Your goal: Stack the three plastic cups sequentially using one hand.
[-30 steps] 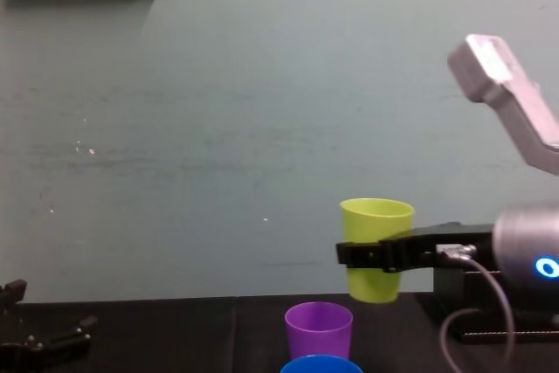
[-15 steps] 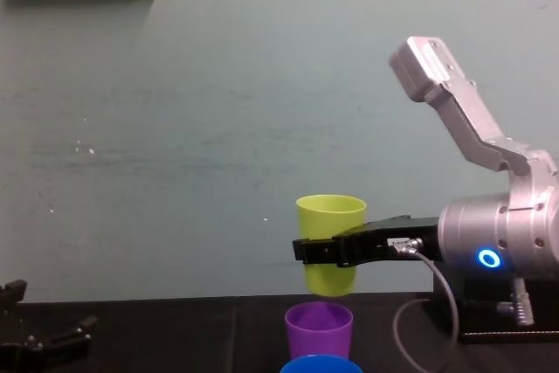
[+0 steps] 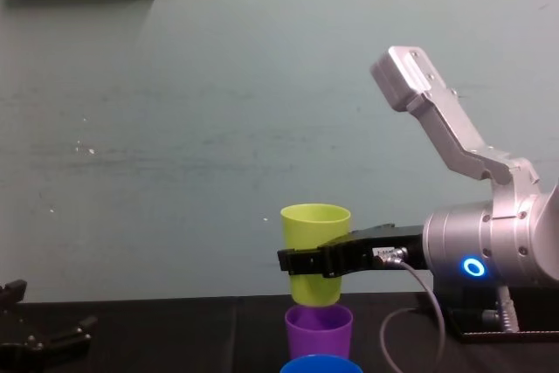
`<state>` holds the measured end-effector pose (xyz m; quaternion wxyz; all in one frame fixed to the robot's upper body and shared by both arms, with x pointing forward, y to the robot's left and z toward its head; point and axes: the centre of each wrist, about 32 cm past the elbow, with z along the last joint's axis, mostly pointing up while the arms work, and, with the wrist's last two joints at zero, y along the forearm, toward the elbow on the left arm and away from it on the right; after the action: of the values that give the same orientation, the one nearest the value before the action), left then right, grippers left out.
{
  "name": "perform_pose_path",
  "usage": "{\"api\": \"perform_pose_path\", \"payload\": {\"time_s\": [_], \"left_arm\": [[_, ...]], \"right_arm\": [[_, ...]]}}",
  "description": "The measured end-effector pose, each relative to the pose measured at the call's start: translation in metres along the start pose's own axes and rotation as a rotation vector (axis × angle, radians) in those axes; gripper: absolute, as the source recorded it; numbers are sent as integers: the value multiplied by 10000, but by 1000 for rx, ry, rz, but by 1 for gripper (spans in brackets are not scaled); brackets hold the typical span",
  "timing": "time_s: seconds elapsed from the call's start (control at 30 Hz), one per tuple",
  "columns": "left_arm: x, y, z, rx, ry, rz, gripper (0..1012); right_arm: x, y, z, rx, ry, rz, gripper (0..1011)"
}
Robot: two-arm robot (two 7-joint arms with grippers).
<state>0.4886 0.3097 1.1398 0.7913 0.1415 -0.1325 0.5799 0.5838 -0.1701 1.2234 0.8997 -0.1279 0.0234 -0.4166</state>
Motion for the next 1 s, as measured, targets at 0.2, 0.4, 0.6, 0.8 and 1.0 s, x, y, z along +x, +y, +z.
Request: {"api": "perform_pose_path", "payload": {"time_s": [0.2, 0.4, 0.6, 0.8, 1.0], "left_arm": [[0, 0, 0, 0, 0, 0, 1000], [0, 0, 0, 0, 0, 0, 1000], [0, 0, 0, 0, 0, 0, 1000], [0, 0, 0, 0, 0, 0, 1000], [0, 0, 0, 0, 0, 0, 1000]], "right_arm": [[1, 33, -12, -9, 2, 9, 716], [5, 55, -30, -16, 7, 14, 716], [18, 68, -40, -23, 8, 17, 716], [34, 75, -58, -30, 12, 15, 716], [49, 89, -76, -33, 15, 12, 716]]}}
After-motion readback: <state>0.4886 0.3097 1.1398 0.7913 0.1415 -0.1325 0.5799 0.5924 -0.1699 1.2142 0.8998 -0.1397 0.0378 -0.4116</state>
